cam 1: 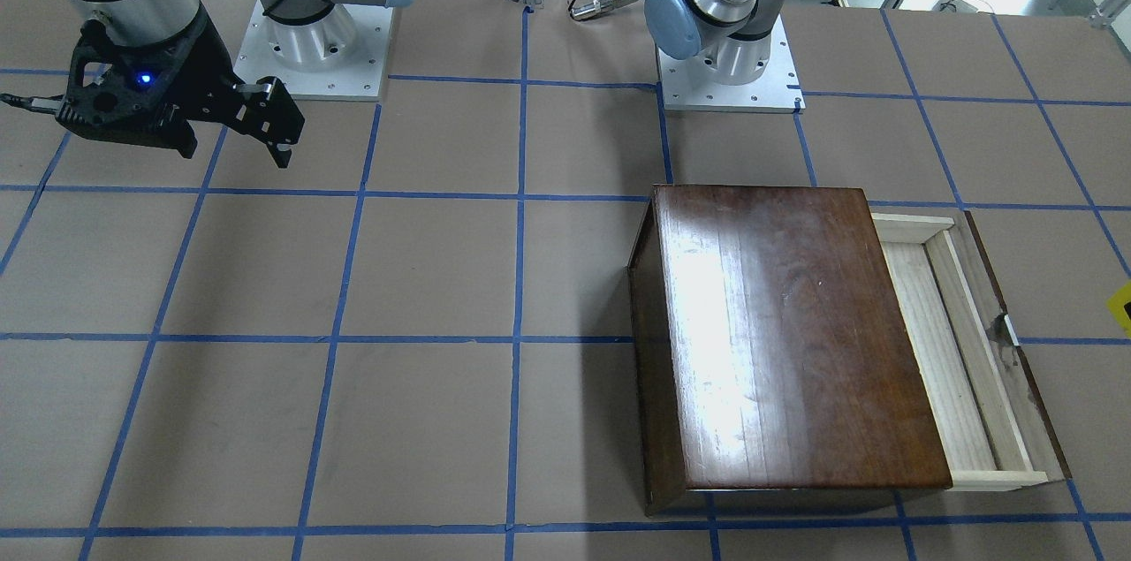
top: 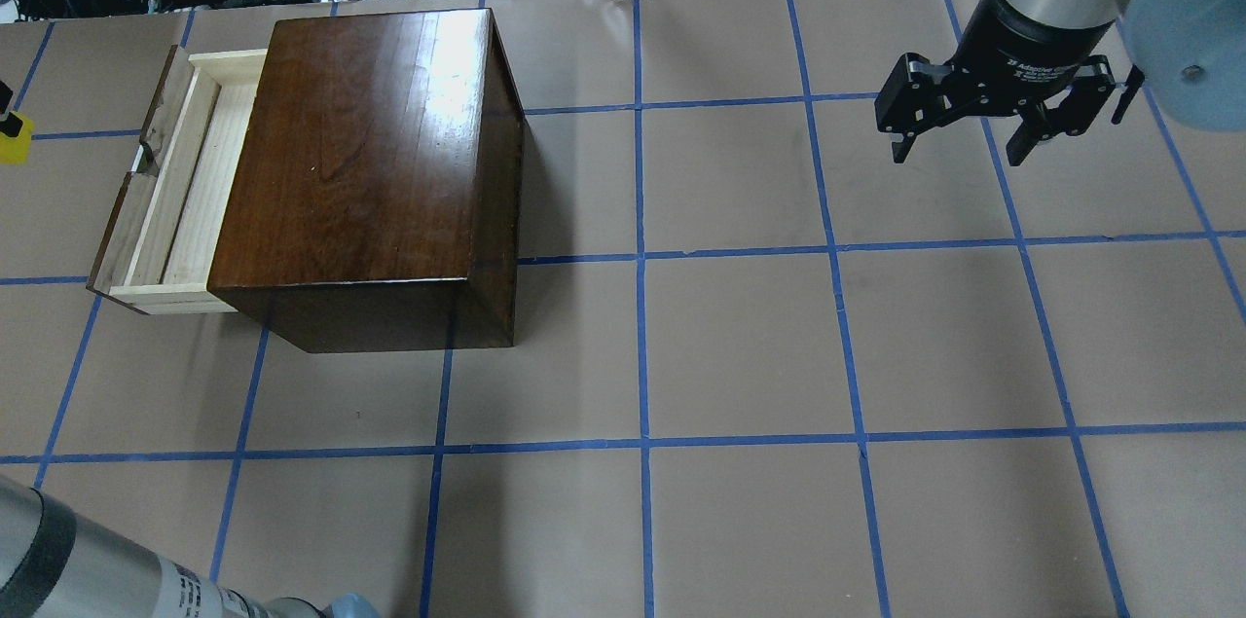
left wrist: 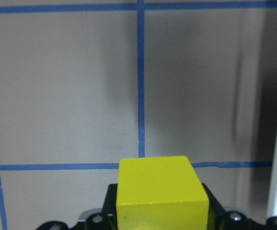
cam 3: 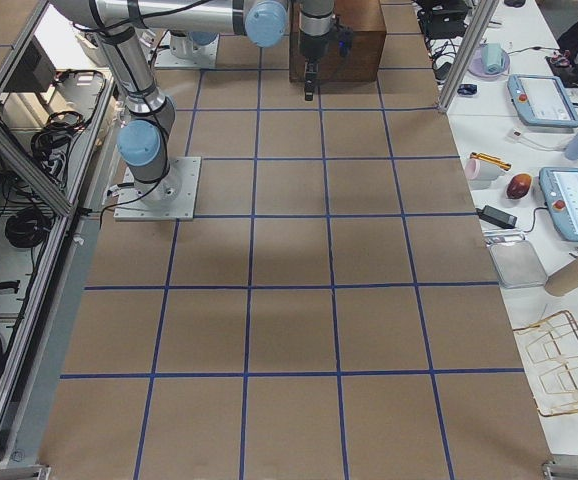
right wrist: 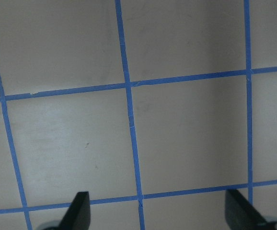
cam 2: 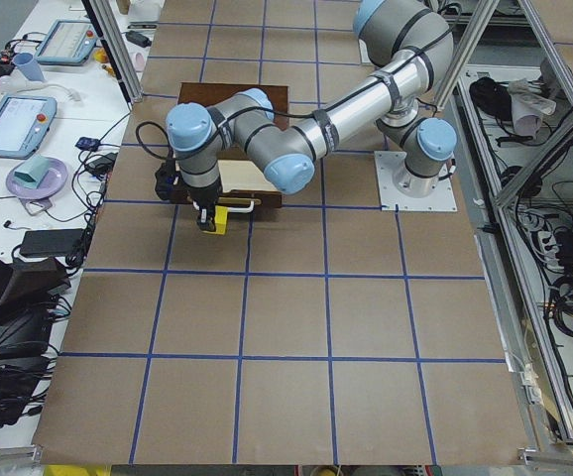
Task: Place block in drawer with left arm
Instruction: 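Carry the yellow cube over the open drawer and lower it inside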
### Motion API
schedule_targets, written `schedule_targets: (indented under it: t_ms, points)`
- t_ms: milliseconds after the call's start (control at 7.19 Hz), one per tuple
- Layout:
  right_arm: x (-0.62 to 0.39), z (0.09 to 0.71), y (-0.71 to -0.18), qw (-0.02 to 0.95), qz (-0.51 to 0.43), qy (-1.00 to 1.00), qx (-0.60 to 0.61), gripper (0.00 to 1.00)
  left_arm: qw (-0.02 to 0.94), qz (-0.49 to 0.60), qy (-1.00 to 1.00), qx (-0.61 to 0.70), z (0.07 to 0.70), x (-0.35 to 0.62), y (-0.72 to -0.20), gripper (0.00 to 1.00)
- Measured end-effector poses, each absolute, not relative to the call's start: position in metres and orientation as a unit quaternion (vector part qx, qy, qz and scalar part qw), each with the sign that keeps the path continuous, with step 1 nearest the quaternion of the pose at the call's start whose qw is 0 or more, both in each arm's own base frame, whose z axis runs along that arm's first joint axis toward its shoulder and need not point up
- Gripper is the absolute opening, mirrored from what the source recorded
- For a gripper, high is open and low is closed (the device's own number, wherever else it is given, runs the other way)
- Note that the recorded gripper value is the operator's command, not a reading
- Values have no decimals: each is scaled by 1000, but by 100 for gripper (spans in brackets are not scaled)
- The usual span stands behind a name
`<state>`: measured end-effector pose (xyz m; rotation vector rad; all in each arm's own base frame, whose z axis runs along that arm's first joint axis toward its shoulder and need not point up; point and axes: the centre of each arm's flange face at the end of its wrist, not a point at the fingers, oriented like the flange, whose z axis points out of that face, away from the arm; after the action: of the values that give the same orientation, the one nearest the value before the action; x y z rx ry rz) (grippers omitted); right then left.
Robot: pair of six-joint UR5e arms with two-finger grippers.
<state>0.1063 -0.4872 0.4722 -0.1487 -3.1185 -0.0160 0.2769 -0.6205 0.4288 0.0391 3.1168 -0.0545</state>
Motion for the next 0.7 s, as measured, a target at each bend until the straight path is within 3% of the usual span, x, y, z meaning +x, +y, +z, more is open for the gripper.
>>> schedule_targets:
  t_ms: [417,695]
  points:
    - [106,472,-487,9,-5,-999,-48,100,-3,-17,999,43,456,184,-634,0]
    - [106,472,-487,9,-5,-999,-48,100,-57,7,998,36,431,158,-633,0]
